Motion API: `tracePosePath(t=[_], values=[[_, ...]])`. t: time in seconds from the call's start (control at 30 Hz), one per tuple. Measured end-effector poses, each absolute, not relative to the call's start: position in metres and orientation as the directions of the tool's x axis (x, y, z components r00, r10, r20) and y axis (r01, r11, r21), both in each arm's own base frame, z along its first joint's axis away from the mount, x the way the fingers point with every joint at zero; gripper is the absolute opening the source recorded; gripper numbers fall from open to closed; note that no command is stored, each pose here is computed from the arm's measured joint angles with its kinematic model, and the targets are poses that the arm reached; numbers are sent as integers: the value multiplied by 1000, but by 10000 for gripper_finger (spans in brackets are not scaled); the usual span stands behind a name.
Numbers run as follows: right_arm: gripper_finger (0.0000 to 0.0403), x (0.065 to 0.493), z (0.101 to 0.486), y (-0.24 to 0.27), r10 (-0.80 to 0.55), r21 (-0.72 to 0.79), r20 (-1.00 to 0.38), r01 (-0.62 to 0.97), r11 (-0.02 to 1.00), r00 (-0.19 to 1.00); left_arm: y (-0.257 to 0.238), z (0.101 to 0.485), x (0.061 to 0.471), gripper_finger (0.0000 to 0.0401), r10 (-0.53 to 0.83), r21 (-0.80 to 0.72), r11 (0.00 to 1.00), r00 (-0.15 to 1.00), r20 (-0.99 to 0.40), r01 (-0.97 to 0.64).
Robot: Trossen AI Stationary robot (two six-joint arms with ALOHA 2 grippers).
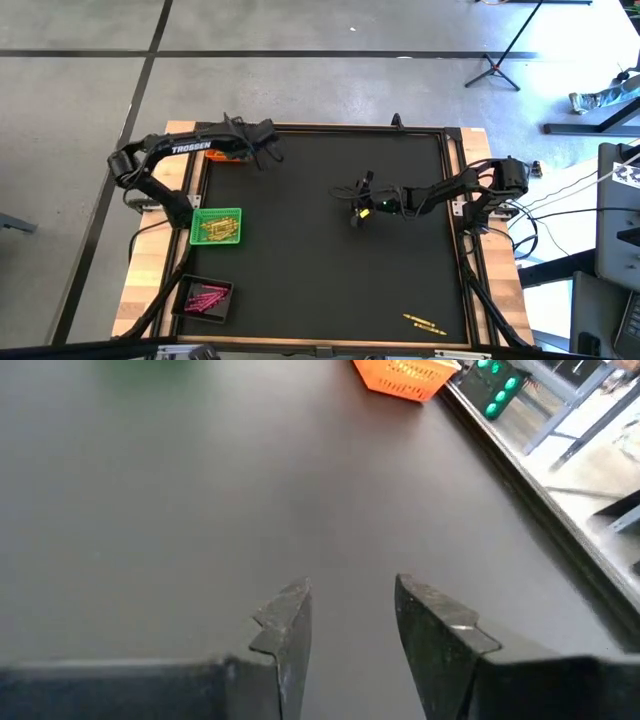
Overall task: Sort crayons
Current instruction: Put the yellow crayon into the green bin
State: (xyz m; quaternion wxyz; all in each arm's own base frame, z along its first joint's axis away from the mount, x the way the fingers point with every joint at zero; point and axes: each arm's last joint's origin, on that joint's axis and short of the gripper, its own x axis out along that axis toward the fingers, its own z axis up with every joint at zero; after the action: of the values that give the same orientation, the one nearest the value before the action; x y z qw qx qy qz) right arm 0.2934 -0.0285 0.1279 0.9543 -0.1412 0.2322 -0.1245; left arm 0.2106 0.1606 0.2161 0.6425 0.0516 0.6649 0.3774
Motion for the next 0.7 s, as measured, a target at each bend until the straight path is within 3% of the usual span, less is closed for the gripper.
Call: tracePosePath(t=[0.17,0.47,0.7], values=[[143,294,129,-17,-268,-287,-411,155,945,871,116,229,233,108,512,454,794,44,-858,-404],[143,281,150,41,-132,-258,-426,19,966,895,26,222,262,108,424,349,898,313,-850,-268],[143,254,172,83,-20,-134,-575,-70,988,818,-41,212,276,108,250,219,968,564,-787,-123]])
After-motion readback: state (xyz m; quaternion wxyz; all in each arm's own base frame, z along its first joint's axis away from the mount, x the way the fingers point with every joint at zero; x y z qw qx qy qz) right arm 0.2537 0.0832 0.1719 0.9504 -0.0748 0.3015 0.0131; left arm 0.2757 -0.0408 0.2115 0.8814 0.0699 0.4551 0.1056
